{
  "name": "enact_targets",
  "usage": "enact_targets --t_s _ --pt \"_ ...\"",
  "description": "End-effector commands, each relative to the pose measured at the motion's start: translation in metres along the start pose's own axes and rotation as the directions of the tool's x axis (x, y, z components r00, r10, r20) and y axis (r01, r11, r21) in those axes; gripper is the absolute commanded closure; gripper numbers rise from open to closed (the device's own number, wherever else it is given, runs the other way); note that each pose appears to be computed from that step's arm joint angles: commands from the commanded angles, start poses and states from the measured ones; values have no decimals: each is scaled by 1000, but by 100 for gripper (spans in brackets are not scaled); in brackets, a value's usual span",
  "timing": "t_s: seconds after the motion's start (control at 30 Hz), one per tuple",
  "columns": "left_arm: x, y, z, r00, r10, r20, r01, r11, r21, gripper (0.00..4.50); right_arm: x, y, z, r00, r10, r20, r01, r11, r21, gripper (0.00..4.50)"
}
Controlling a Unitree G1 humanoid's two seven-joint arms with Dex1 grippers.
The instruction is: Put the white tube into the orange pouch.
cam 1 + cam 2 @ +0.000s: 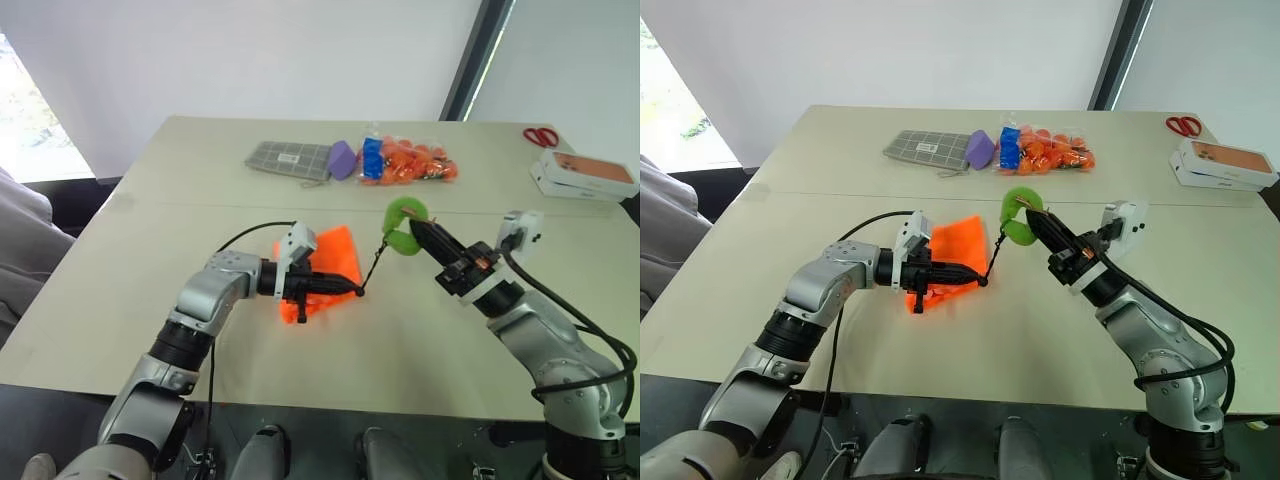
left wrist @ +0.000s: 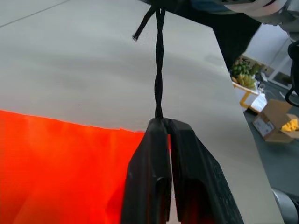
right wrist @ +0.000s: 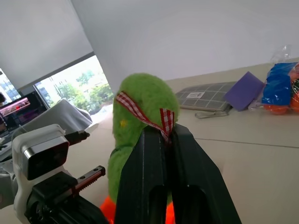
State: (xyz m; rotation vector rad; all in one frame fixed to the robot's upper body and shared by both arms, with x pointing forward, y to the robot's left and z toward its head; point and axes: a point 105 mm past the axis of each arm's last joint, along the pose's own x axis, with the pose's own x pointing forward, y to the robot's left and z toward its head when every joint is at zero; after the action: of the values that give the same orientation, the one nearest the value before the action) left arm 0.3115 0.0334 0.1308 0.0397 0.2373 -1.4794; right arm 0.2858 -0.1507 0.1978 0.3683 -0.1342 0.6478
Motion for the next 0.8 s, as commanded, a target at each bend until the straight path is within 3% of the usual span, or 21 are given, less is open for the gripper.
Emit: enact_targets --t_s 0.03,0.27,0.47,0.67,0.8 --pt "0 -1 4 1000 13 -1 -13 998 55 448 1 8 13 998 36 46 -35 999 -36 450" --pt "-2 -2 8 999 4 35 -6 999 46 448 1 8 13 998 38 47 -36 999 -38 450" --pt "-2 0 14 998 45 41 -49 994 98 169 3 13 16 997 50 55 -48 998 -42 450" --pt "-7 -1 18 992 108 71 -116 986 122 169 9 19 23 995 65 82 -61 997 -47 450" --pt "-6 -5 17 988 134 81 -144 979 141 169 15 8 19 998 1 69 2 999 -47 450"
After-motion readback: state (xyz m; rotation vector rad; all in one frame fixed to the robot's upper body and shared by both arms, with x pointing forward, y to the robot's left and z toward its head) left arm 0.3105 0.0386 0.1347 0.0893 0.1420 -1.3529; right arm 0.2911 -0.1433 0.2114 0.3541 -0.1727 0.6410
